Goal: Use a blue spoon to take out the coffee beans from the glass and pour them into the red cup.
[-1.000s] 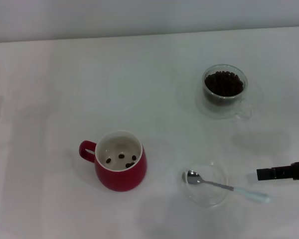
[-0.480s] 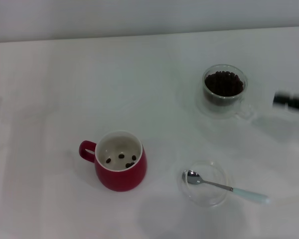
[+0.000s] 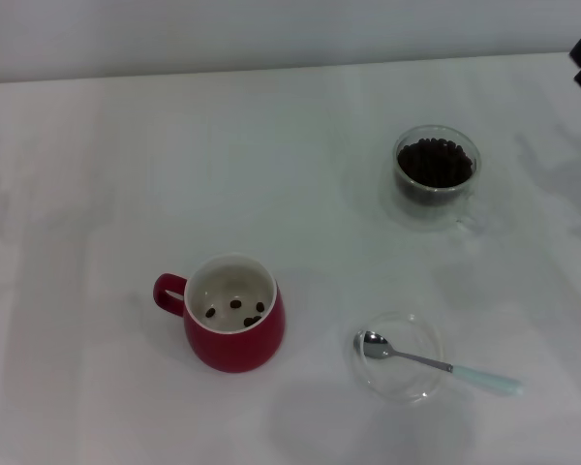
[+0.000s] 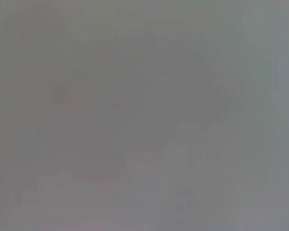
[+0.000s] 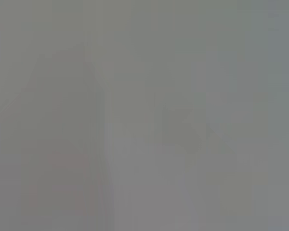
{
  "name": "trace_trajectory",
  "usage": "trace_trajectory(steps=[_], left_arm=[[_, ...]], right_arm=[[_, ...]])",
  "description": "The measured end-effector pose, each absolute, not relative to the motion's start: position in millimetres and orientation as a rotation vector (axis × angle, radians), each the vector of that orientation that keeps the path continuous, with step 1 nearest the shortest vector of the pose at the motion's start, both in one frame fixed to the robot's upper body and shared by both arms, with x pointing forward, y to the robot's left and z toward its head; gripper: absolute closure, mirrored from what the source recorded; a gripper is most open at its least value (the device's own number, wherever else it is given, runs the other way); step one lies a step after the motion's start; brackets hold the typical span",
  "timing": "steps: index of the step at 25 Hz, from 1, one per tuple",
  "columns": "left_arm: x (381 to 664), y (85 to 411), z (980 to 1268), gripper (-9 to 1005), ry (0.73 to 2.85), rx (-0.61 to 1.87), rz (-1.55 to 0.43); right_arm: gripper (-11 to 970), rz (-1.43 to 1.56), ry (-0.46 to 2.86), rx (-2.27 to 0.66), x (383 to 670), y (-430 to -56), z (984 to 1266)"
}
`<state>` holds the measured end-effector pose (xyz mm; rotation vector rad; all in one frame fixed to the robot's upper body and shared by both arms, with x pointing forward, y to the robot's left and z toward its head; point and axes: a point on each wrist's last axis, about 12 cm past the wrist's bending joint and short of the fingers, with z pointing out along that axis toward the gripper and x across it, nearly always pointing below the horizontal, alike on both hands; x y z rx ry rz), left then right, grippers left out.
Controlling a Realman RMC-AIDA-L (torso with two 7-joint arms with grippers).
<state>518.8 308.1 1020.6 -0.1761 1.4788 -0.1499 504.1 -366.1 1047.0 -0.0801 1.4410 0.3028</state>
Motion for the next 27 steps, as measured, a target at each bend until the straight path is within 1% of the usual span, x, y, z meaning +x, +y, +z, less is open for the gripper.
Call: trace_trajectory(steps=[3, 6, 8, 16, 27], left_arm=[[518, 308, 1020, 208, 1.485, -0.171, -0.149], [518, 308, 1020, 208, 1.488, -0.17, -0.151], [518, 308, 1019, 208, 1.492, -0.17, -0.148], [520, 306, 1017, 208, 1.508, -0.189, -0.154], [525, 301, 1014, 208, 1.55, -0.194, -0.164]], right_arm=[[338, 0.06, 1.413, -0.087, 512, -361, 1042], [278, -0.068, 1.423, -0.073, 521, -359, 1041], [238, -0.088, 1.448, -0.046, 527, -359, 1040], [237, -0.122, 1.514, 0.091, 541, -364, 1036], [236, -0.17, 1.563, 0.07, 539, -369, 1031]])
